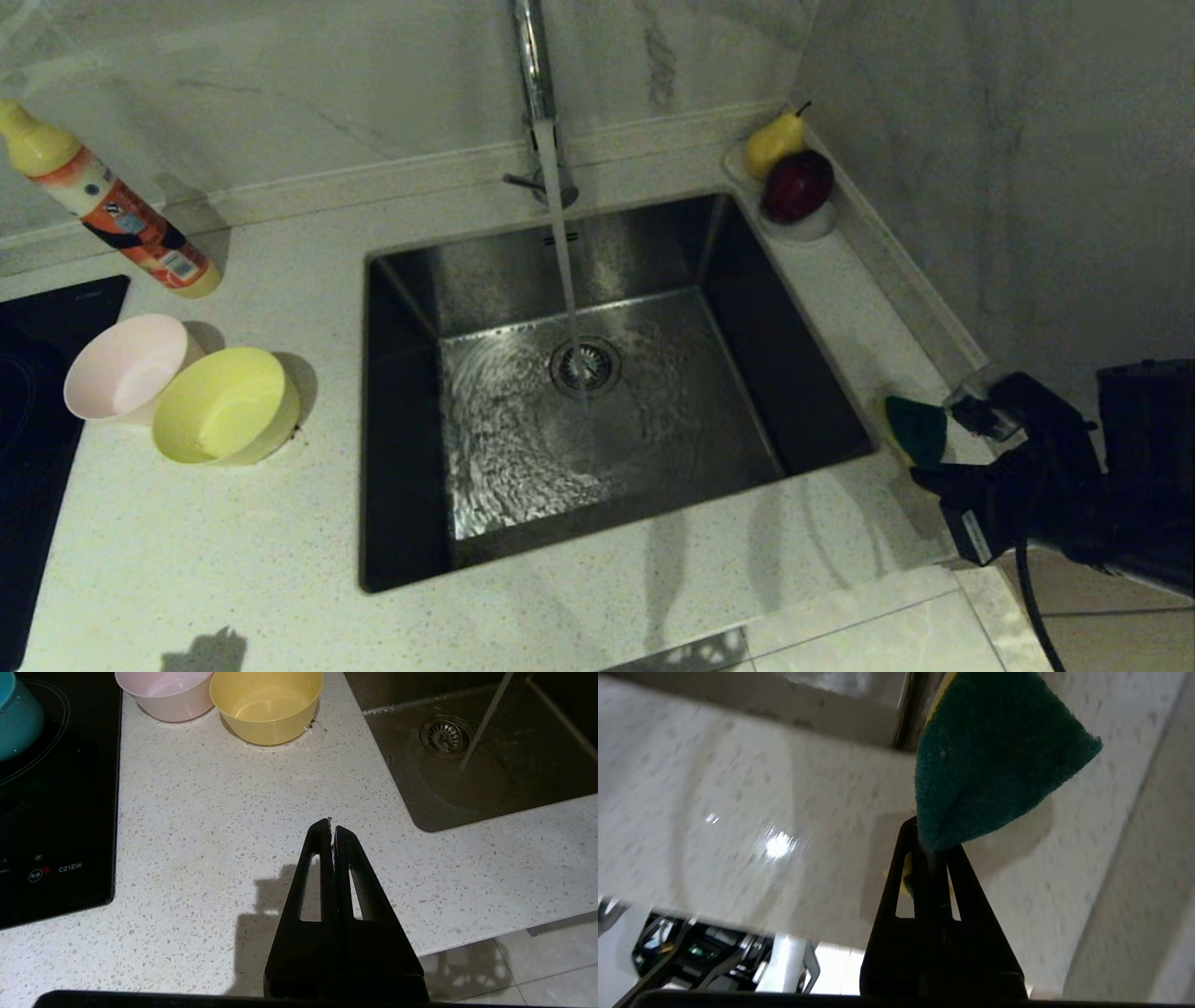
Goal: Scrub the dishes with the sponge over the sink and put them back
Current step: Put down the sponge
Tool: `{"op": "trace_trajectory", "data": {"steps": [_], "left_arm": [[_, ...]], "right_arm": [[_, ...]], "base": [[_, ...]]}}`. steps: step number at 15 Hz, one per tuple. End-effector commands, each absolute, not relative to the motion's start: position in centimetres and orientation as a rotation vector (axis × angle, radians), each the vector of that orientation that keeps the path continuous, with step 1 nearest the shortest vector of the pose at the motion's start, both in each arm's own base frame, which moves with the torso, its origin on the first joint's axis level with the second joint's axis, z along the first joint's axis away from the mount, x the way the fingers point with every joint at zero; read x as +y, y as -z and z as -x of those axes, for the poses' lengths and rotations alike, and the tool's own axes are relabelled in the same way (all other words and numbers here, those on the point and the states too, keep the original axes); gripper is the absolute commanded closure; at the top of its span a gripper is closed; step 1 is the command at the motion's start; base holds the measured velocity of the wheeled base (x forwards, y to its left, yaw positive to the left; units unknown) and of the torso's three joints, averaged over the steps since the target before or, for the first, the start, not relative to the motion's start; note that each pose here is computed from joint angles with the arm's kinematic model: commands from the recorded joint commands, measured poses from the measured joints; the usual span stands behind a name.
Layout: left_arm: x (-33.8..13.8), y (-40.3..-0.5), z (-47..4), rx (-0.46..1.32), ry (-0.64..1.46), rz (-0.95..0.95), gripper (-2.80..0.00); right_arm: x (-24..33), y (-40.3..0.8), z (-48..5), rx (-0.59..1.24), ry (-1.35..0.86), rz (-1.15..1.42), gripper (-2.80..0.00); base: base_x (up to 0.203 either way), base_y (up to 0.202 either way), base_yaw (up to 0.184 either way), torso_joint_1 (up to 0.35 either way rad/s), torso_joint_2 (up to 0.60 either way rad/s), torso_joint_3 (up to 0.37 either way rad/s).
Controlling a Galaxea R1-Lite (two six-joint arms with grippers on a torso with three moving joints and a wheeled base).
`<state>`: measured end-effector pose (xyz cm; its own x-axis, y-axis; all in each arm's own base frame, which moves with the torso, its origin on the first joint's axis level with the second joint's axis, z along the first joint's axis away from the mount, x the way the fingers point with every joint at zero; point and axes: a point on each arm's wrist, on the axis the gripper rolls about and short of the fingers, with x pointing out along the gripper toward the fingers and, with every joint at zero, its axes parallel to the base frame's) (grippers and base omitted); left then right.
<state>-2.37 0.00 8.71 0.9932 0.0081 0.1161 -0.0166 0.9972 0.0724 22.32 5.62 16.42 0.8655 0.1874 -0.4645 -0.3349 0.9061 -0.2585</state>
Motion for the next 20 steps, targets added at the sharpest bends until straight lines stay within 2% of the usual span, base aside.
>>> {"op": "trace_trajectory", "data": {"steps": [1,6,11,20], "left_arm": [[0.0,-7.6,2.0,-0.076,-0.012,-0.075,0.0],[0.0,-7.6,2.0,-0.076,-0.012,-0.074,0.0],[0.0,-7.6,2.0,-0.076,-0.012,-0.074,0.0],[0.0,-7.6,2.0,-0.075,-0.012,-0.074,0.0]], "right_arm": [[5.9,-15.7,-23.7,0.471,-0.284,0.353,0.0],[6.1,-15.9,-24.9,0.465,-0.275,0.362,0.0],[6.1,-18.0,-26.3,0.387,-0.259,0.386,0.0],[6.0,-17.4,-26.9,0.406,-0.253,0.389,0.0]], "base": [[0.0,0.0,0.0,0.0,0.0,0.0],[0.0,0.0,0.0,0.0,0.0,0.0],[0.0,0.0,0.0,0.0,0.0,0.0],[0.0,0.0,0.0,0.0,0.0,0.0]]}}
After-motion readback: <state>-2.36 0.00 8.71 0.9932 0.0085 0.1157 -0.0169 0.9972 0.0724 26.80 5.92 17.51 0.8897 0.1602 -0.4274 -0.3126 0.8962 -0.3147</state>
